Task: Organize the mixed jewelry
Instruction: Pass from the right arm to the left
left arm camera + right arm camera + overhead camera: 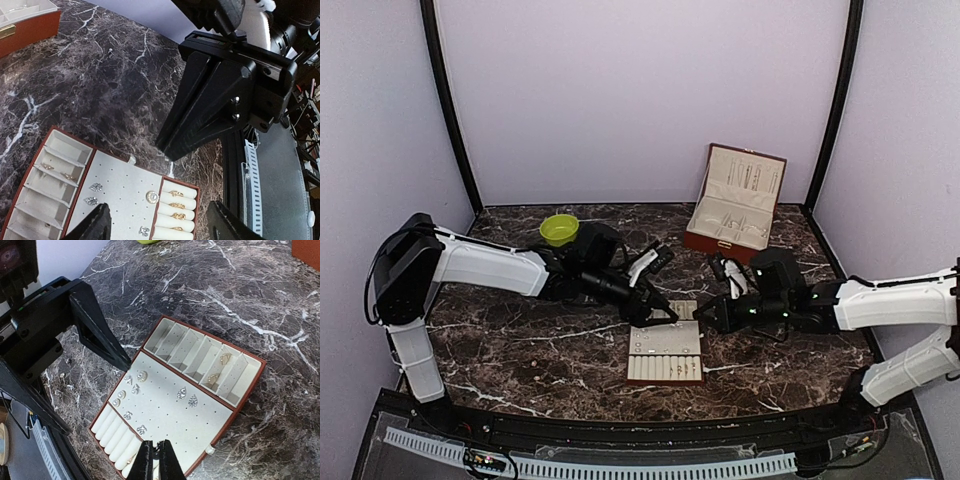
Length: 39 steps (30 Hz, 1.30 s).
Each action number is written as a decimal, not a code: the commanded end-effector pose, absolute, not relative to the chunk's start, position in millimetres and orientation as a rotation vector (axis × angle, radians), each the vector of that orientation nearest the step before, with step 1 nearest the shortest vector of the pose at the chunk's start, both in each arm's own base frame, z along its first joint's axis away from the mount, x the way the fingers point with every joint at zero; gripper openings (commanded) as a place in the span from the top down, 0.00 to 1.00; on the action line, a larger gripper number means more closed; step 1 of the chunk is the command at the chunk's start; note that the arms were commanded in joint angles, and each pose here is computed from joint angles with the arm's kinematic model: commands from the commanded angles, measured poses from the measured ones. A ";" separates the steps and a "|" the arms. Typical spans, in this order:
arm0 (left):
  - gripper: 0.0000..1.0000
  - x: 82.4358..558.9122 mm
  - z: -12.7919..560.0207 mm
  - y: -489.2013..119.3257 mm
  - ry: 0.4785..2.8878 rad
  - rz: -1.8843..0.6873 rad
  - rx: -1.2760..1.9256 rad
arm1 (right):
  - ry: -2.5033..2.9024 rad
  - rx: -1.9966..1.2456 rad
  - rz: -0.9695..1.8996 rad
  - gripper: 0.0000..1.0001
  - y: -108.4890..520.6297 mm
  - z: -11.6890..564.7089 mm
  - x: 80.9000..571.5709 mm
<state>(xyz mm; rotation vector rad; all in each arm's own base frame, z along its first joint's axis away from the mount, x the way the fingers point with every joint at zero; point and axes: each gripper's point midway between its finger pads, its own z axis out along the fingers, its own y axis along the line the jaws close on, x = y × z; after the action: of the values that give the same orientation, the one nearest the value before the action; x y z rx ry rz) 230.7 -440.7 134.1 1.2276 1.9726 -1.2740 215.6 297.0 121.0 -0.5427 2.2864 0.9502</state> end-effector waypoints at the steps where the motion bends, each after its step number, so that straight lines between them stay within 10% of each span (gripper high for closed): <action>1: 0.35 221.8 137.1 -450.5 1.972 -1.323 1.261 | 2.194 -0.608 1.010 0.97 321.6 143.6 215.9; 24: 0.95 217.1 128.2 -454.9 2.007 -1.383 1.254 | 2.188 -0.668 1.030 0.97 341.0 141.8 207.6; 31: 1.00 213.5 134.0 -456.8 1.986 -1.435 1.245 | 2.178 -0.650 1.028 0.97 338.6 144.9 208.2; 39: 1.00 225.2 155.1 -448.2 1.939 -1.381 1.148 | 2.068 -0.521 1.089 0.57 326.1 177.3 213.4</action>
<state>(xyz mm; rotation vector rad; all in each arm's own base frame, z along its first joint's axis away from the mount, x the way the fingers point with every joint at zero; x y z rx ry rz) 218.4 -451.5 122.8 1.2010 2.0340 -1.3972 207.4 326.0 142.6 -0.5983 2.2039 1.0120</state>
